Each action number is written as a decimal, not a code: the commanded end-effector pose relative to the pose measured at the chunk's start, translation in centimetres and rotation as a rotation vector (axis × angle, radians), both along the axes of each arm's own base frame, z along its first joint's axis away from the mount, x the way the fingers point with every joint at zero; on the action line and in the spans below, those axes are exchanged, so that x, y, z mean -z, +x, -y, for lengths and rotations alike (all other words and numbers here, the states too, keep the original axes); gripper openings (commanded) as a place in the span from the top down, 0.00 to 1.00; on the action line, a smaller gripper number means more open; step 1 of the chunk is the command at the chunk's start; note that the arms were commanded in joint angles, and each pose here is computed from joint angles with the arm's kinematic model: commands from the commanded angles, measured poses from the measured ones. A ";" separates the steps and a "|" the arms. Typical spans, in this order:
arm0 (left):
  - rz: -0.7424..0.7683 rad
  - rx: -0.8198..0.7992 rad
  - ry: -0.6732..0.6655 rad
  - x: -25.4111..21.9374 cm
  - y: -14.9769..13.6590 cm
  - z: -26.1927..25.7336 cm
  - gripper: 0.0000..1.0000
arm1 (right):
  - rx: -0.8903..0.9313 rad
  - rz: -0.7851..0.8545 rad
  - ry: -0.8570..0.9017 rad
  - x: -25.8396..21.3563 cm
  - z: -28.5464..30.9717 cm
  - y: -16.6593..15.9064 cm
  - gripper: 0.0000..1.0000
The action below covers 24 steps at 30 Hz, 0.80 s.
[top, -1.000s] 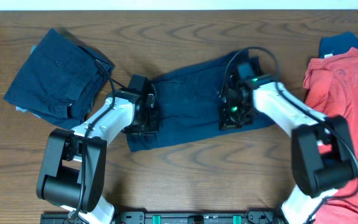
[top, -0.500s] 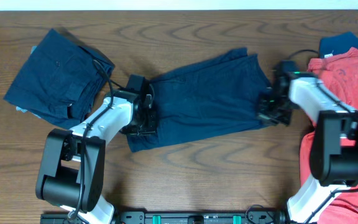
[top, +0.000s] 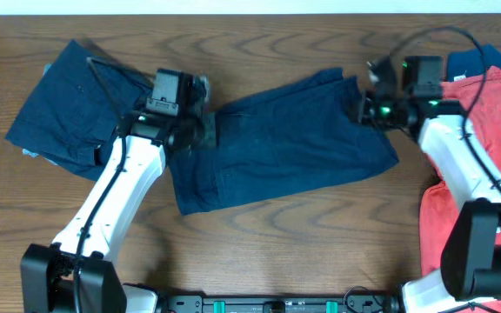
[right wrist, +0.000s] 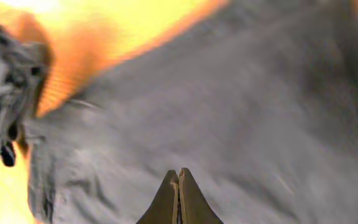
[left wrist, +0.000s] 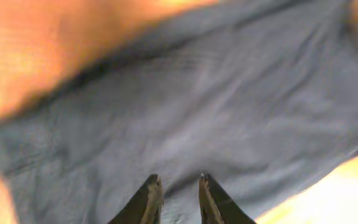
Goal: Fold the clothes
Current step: 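Pull the shorts apart with both grippers to straighten them on the table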
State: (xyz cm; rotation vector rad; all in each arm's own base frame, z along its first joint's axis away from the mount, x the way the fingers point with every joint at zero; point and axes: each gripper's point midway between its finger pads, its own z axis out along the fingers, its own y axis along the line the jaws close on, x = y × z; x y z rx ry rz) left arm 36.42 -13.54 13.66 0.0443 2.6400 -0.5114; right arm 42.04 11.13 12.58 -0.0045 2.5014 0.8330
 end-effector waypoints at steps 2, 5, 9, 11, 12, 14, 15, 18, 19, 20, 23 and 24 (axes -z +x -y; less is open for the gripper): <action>-0.054 0.023 -0.043 2.7 0.0 2.1 0.77 | -0.073 0.010 -0.008 1.5 -4.3 0.2 0.99; -0.111 0.036 -0.029 5.9 0.2 3.0 0.78 | -0.117 -0.012 0.000 3.9 -7.5 0.2 0.99; -0.163 0.031 -0.009 9.6 0.8 3.1 0.78 | -0.093 -0.066 -0.026 8.0 -9.1 0.6 0.99; -0.144 0.002 0.026 10.7 1.9 2.2 0.78 | -0.010 -0.073 -0.101 10.3 -7.8 1.8 0.99; -0.131 -0.019 0.049 11.1 2.4 1.6 0.77 | 0.066 -0.083 -0.139 11.4 -6.5 2.5 0.99; -0.115 -0.062 0.090 11.3 3.1 0.0 0.74 | 0.161 -0.081 -0.192 12.6 -4.3 3.7 0.99; -0.116 -0.079 0.097 11.4 3.3 -0.7 0.73 | 0.201 -0.076 -0.219 13.1 -2.8 4.3 0.99; -0.154 -0.123 0.106 11.6 3.0 -2.8 0.71 | 0.303 -0.082 -0.257 13.4 1.4 5.2 0.99; -0.172 -0.140 0.109 11.8 2.8 -3.6 0.71 | 0.330 -0.086 -0.255 13.5 2.7 5.5 0.99; -0.195 -0.159 0.112 11.9 2.5 -4.4 0.71 | 0.354 -0.092 -0.253 13.5 3.9 5.6 0.99; -0.264 -0.208 0.118 12.2 1.2 -6.7 0.71 | 0.413 -0.140 -0.217 13.7 7.6 5.4 0.96; -0.277 -0.208 0.115 12.1 0.9 -7.0 0.71 | 0.397 -0.147 -0.190 13.4 7.8 5.2 0.95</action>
